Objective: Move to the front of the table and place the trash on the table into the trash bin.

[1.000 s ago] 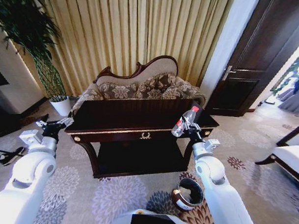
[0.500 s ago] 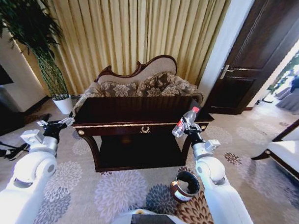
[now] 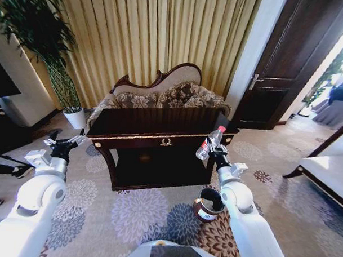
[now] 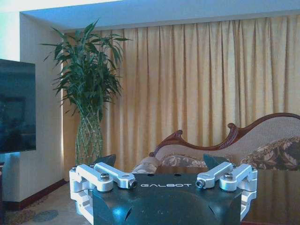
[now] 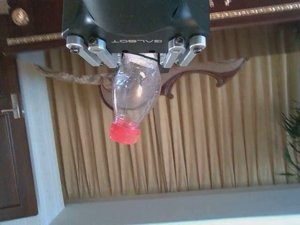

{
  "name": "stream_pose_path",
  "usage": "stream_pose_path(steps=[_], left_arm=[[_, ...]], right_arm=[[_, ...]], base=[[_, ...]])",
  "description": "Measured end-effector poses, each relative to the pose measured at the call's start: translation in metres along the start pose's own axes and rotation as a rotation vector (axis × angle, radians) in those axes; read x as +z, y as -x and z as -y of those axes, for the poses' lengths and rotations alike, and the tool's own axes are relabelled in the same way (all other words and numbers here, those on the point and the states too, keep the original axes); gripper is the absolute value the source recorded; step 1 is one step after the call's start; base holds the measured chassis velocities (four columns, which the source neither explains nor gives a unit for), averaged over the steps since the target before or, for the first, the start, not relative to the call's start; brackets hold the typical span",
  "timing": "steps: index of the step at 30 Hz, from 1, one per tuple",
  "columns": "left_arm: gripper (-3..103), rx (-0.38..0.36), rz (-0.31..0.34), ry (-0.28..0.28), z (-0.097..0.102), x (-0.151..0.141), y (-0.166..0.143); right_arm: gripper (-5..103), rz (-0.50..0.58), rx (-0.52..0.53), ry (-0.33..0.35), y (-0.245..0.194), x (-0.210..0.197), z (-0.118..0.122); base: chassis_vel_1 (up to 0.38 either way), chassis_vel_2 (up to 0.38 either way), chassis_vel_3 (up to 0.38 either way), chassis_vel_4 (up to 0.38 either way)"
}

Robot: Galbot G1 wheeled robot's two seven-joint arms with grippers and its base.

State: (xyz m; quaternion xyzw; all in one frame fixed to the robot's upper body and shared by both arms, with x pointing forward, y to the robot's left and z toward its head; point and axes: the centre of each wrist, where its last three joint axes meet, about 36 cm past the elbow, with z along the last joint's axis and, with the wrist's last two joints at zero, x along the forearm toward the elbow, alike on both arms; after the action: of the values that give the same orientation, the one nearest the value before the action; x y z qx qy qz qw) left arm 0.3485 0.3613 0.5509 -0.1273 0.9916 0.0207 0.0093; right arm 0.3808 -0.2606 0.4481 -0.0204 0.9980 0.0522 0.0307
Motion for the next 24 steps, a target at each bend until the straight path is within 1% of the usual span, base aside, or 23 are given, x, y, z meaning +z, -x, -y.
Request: stream_pose_path(steps=[2,3,4,5,6,8,9,11,12,14,15,17,18,20,21,23,24], left_arm=[[100,-0.001,0.000,0.004,0.000,0.002,0.000],[100,0.002,0.003,0.003,0.000,0.004,0.000],[100,0.002,0.003,0.003,0.000,0.004,0.000],[100,0.004,0.004,0.002,0.000,0.004,0.000],[100,0.004,0.004,0.002,0.000,0.004,0.000],[100,0.005,0.005,0.002,-0.001,0.005,-0.001],[100,0.005,0.005,0.002,-0.001,0.005,-0.001],[100,0.005,0.005,0.001,-0.001,0.005,-0.001],[100,0.005,0.005,0.001,-0.001,0.005,-0.001],[100,0.001,0.003,-0.007,-0.001,0.007,-0.002],[100,0.001,0.003,-0.007,-0.001,0.007,-0.002],[100,0.000,0.000,-0.011,0.000,0.009,-0.004],[100,0.000,0.000,-0.011,0.000,0.009,-0.004],[100,-0.003,-0.001,-0.010,-0.001,0.010,-0.005],[100,-0.003,-0.001,-0.010,-0.001,0.010,-0.005],[100,-0.009,0.001,-0.008,-0.003,0.011,-0.005],[100,-0.009,0.001,-0.008,-0.003,0.011,-0.005]], right_arm=[[30,-0.017,0.013,-0.003,0.002,0.010,0.003],[30,-0.035,0.029,-0.011,0.004,0.022,0.007],[30,-0.035,0.029,-0.011,0.004,0.022,0.007],[30,-0.054,0.048,-0.022,0.007,0.035,0.011],[30,-0.054,0.048,-0.022,0.007,0.035,0.011],[30,-0.113,0.080,-0.025,0.012,0.062,0.020],[30,-0.113,0.080,-0.025,0.012,0.062,0.020],[30,-0.157,0.100,-0.028,0.016,0.081,0.027],[30,-0.157,0.100,-0.028,0.016,0.081,0.027],[30,-0.210,0.131,-0.030,0.028,0.108,0.038],[30,-0.210,0.131,-0.030,0.028,0.108,0.038],[30,-0.249,0.159,-0.033,0.038,0.129,0.048],[30,-0.249,0.159,-0.033,0.038,0.129,0.048],[30,-0.293,0.185,-0.036,0.044,0.149,0.058],[30,-0.293,0.185,-0.036,0.044,0.149,0.058],[30,-0.352,0.215,-0.043,0.048,0.174,0.070],[30,-0.352,0.215,-0.043,0.048,0.174,0.070]], base=[[0.000,0.000,0.000,0.000],[0.000,0.000,0.000,0.000],[0.000,0.000,0.000,0.000],[0.000,0.000,0.000,0.000],[0.000,0.000,0.000,0.000],[0.000,0.000,0.000,0.000],[0.000,0.000,0.000,0.000],[0.000,0.000,0.000,0.000],[0.000,0.000,0.000,0.000],[0.000,0.000,0.000,0.000],[0.000,0.000,0.000,0.000],[0.000,0.000,0.000,0.000],[0.000,0.000,0.000,0.000],[0.000,0.000,0.000,0.000],[0.000,0.000,0.000,0.000],[0.000,0.000,0.000,0.000],[0.000,0.000,0.000,0.000]])
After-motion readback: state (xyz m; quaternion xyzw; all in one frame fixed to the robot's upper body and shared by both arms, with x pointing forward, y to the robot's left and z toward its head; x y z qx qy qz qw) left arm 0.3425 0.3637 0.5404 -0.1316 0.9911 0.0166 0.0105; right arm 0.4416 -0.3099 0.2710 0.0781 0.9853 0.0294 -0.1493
